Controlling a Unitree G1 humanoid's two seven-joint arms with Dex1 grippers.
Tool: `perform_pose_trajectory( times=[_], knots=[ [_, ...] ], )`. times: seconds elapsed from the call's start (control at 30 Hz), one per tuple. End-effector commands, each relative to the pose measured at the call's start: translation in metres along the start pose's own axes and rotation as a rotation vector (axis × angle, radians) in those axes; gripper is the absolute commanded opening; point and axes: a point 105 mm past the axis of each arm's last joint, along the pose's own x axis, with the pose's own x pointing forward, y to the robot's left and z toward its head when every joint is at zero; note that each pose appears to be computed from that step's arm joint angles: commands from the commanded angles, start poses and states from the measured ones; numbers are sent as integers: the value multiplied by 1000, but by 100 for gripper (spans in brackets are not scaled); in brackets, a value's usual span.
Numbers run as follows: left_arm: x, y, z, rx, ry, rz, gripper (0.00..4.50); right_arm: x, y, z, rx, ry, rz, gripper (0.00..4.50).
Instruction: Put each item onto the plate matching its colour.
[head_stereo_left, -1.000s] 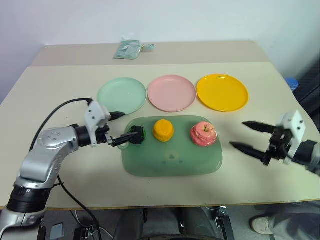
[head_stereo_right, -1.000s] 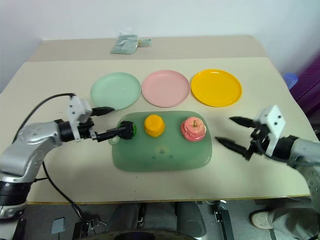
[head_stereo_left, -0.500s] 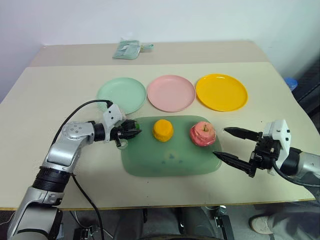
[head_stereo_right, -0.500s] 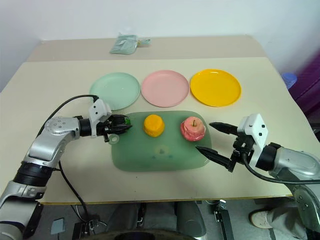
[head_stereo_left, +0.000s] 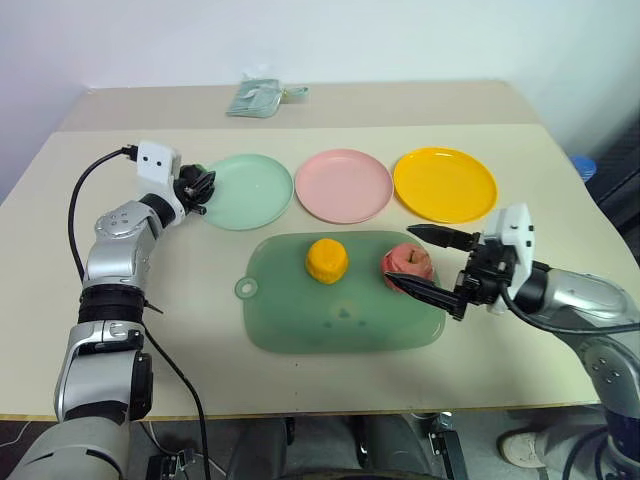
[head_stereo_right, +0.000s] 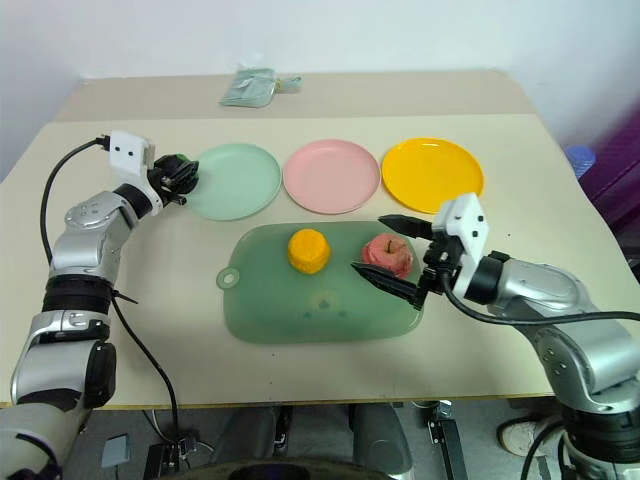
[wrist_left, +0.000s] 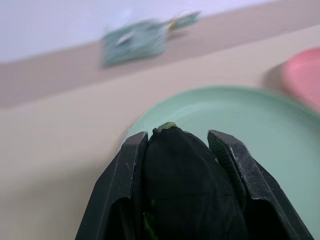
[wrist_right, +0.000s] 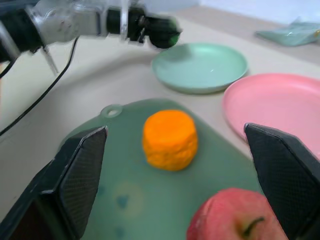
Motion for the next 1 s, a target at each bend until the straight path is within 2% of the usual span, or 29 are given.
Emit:
perform_pose_trajectory(
  times=[0.03,0.07,0.1,0.17,0.33,0.4,0.47,0.63,0.7,0.8,0.83,0.93,1.0],
  knots=[
    [5,-2,21,0,-63,-6,174,9,-3,8,-25,-20,-24,450],
    [6,-3,22,7,-63,-5,235,12,0,9,-12,-26,-6,450],
    [7,-4,24,9,-72,0,259,16,3,12,-13,-33,8,450],
    [6,-2,34,26,-116,21,352,28,10,13,-29,-27,32,450],
    [-12,8,53,50,-209,44,352,58,12,2,-108,45,12,450],
    [-29,1,62,83,-271,-16,352,68,12,-8,-105,87,11,450],
    [-50,-18,61,99,-286,-149,352,77,10,-18,-117,123,-5,450],
    [-114,-77,14,164,-83,-533,352,94,4,-42,-109,201,-20,450],
    [-136,-92,-7,163,11,-626,352,99,3,-48,-83,221,-19,450],
    [-154,-104,-22,155,75,-679,352,104,3,-47,-36,211,-9,450],
    [-156,-106,-24,155,80,-676,357,104,1,-45,-28,200,-13,395],
    [-162,-114,-27,147,90,-688,357,103,-4,-30,3,149,-30,285],
    [-166,-122,-30,134,96,-710,357,101,-10,-14,28,100,-49,275]
  ],
)
